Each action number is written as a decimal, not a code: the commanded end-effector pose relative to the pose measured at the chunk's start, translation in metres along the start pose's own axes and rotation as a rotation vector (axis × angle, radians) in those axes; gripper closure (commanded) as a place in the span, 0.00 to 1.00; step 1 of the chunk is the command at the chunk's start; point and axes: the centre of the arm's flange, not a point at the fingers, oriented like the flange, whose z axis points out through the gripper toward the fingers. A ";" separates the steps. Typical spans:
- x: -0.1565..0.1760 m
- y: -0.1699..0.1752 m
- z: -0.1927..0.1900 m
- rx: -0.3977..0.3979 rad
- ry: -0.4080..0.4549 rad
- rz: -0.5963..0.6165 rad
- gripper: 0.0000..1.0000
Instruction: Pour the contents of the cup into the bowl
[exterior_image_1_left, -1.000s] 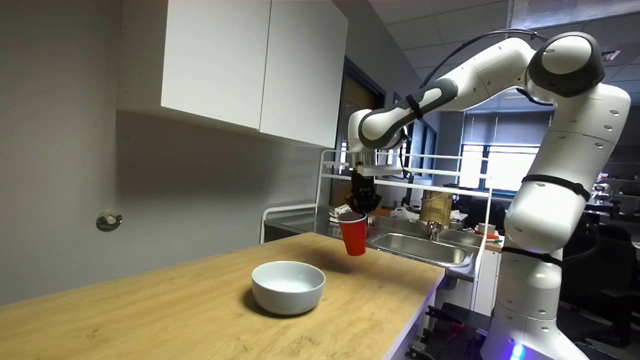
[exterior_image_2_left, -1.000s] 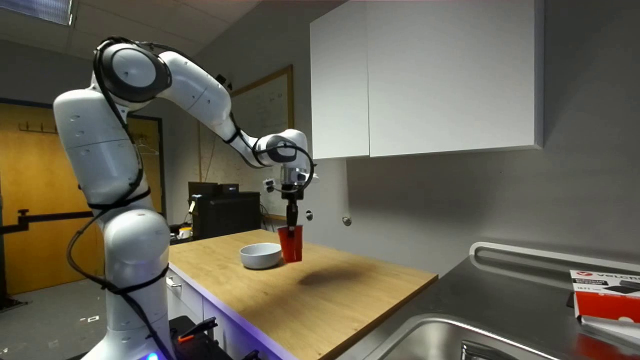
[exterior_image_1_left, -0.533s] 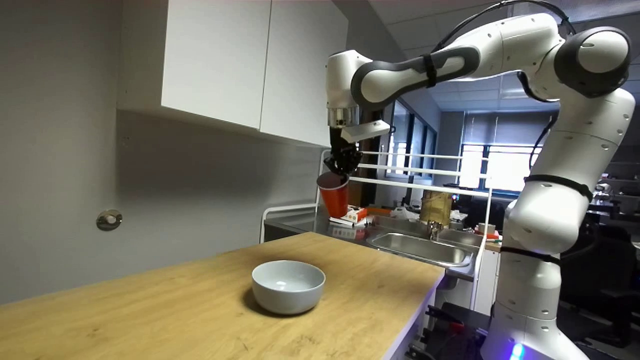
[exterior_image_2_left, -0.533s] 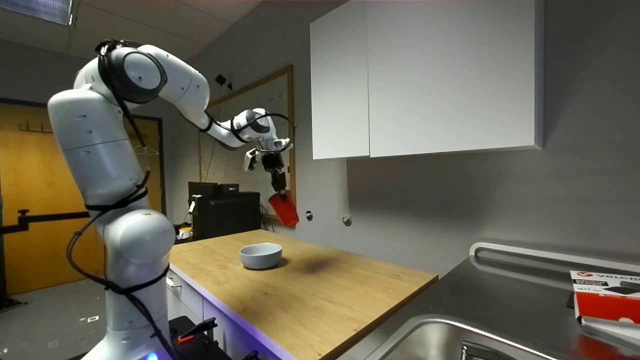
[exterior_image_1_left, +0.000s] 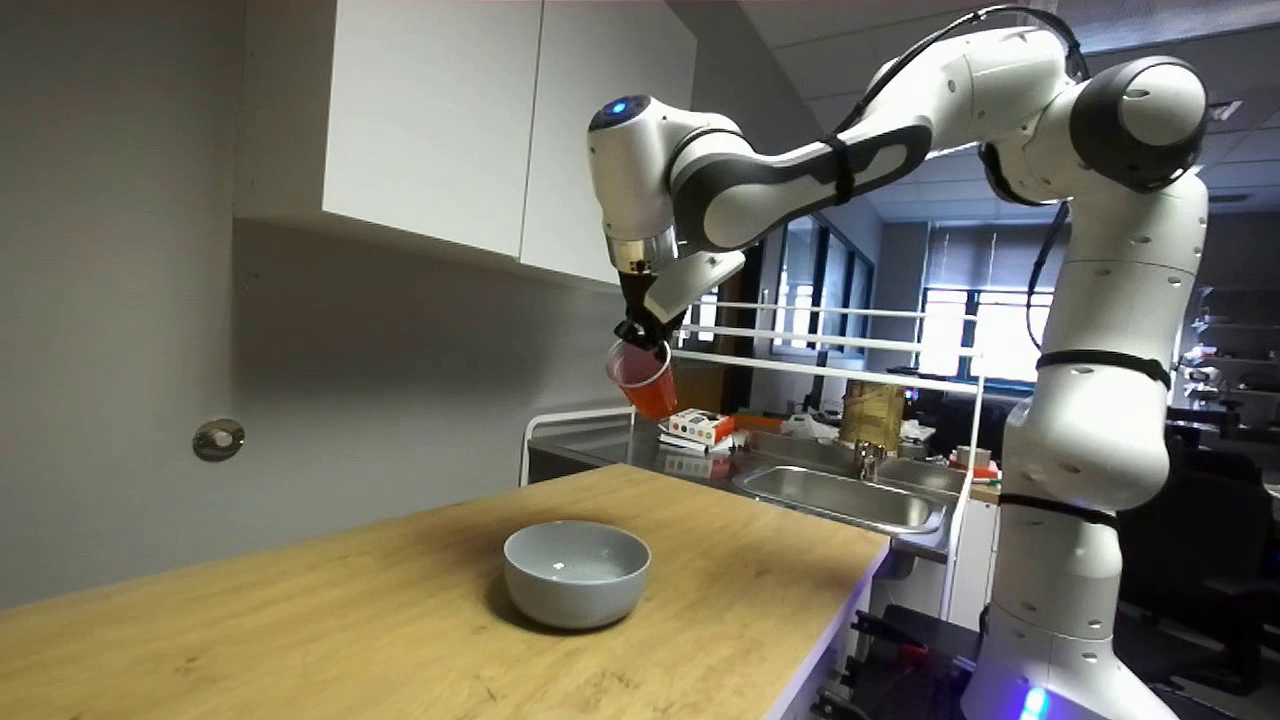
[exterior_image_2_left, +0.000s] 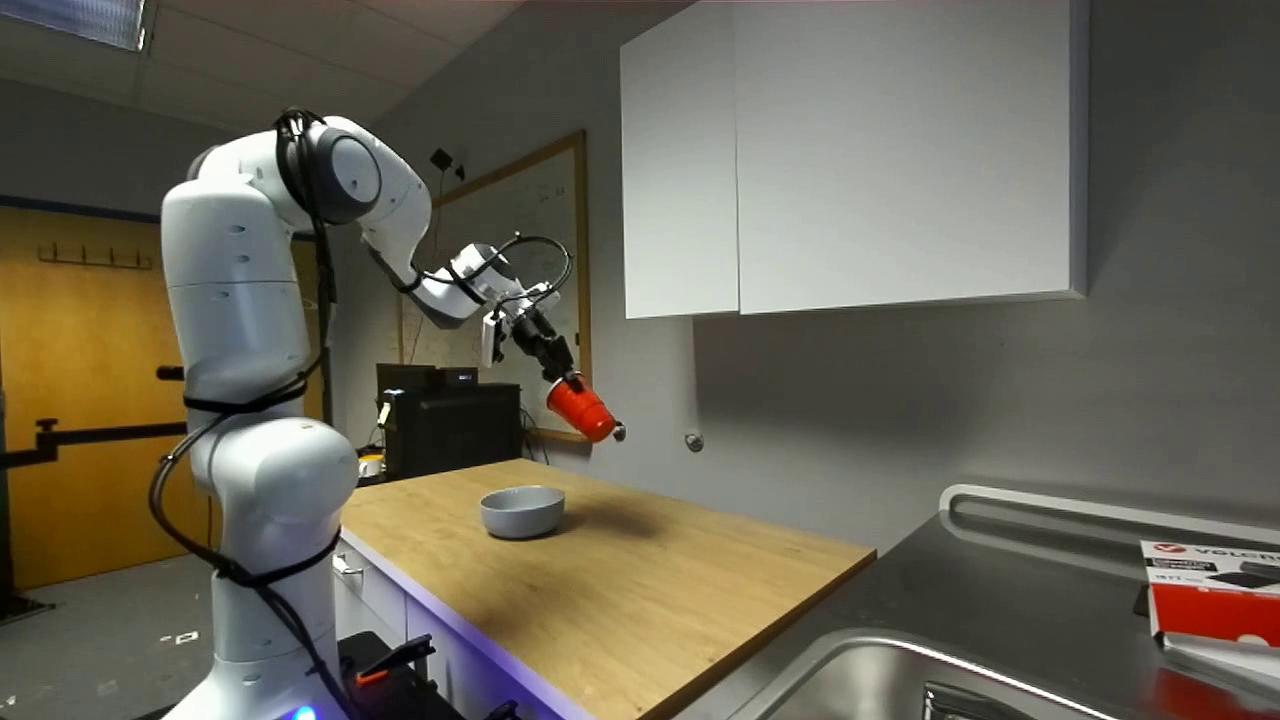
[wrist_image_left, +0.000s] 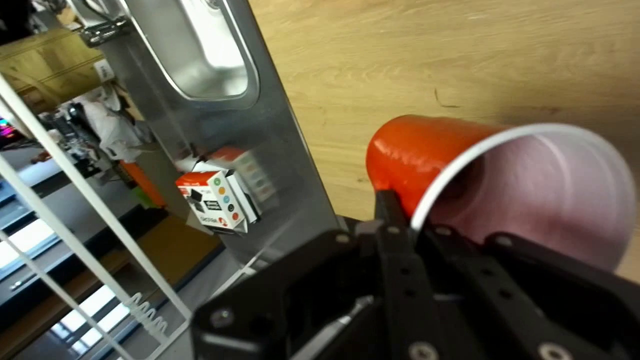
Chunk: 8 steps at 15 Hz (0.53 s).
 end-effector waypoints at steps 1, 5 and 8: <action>0.014 -0.046 0.021 -0.157 0.034 -0.011 0.96; -0.025 -0.117 0.031 -0.317 0.080 -0.141 0.96; -0.059 -0.157 0.022 -0.410 0.127 -0.235 0.96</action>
